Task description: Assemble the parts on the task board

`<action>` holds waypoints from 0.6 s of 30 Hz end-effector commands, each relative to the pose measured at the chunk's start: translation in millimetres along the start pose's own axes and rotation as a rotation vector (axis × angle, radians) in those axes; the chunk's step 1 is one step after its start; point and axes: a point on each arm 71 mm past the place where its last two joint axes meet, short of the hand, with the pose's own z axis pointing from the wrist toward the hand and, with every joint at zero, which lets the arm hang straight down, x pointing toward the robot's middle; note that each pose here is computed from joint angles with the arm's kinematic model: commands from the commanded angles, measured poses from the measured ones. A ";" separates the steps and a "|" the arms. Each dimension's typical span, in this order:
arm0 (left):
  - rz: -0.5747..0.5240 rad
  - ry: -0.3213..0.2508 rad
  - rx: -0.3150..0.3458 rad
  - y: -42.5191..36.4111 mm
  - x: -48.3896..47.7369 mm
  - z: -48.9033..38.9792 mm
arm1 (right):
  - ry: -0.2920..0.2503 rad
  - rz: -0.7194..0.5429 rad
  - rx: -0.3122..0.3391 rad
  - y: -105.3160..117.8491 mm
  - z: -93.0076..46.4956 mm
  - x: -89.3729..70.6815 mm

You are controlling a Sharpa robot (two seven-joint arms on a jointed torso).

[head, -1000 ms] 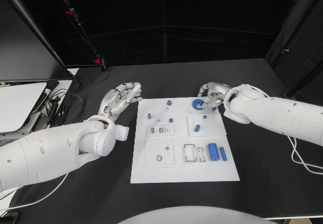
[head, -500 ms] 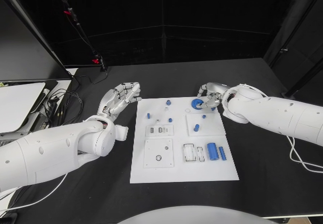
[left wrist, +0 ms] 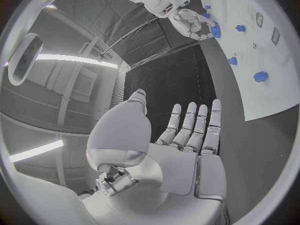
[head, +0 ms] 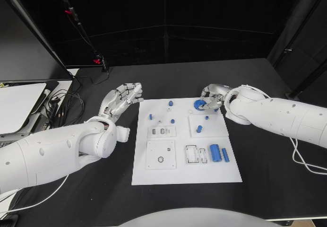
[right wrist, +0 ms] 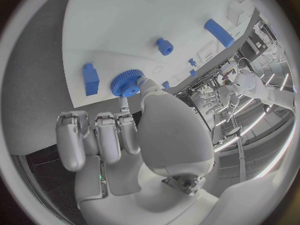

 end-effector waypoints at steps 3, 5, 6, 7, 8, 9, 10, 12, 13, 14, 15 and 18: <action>-0.004 0.010 0.263 -19.2 0.5 -1.8 | 0.027 -0.015 0.017 1.2 1.0 1.8; -0.004 0.011 0.263 -19.1 0.7 -1.7 | 0.031 -0.016 0.019 1.6 1.2 2.3; -0.004 0.011 0.263 -19.1 0.8 -1.6 | 0.032 -0.016 0.019 1.7 1.2 2.4; -0.005 0.012 0.263 -19.1 0.9 -1.6 | 0.032 -0.016 0.019 1.8 1.2 2.5; -0.005 0.012 0.263 -19.1 1.1 -1.6 | 0.032 -0.016 0.020 1.8 1.2 2.5; -0.005 0.012 0.263 -19.1 1.2 -1.6 | 0.032 -0.016 0.020 1.8 1.2 2.5; -0.005 0.012 0.263 -19.1 1.2 -1.5 | 0.030 -0.015 0.020 1.9 1.3 2.4; -0.005 0.012 0.262 -19.0 1.2 -1.4 | 0.025 -0.014 0.018 1.9 1.2 2.1; -0.005 0.012 0.262 -19.0 1.3 -1.4 | 0.021 -0.014 0.017 1.9 1.1 1.8; -0.005 0.012 0.262 -19.0 1.3 -1.4 | 0.019 -0.013 0.017 1.9 1.0 1.7; -0.005 0.012 0.262 -19.0 1.3 -1.4 | 0.018 -0.013 0.017 1.8 1.0 1.6; -0.005 0.012 0.262 -19.0 1.3 -1.4 | 0.015 -0.014 0.017 1.9 0.7 1.6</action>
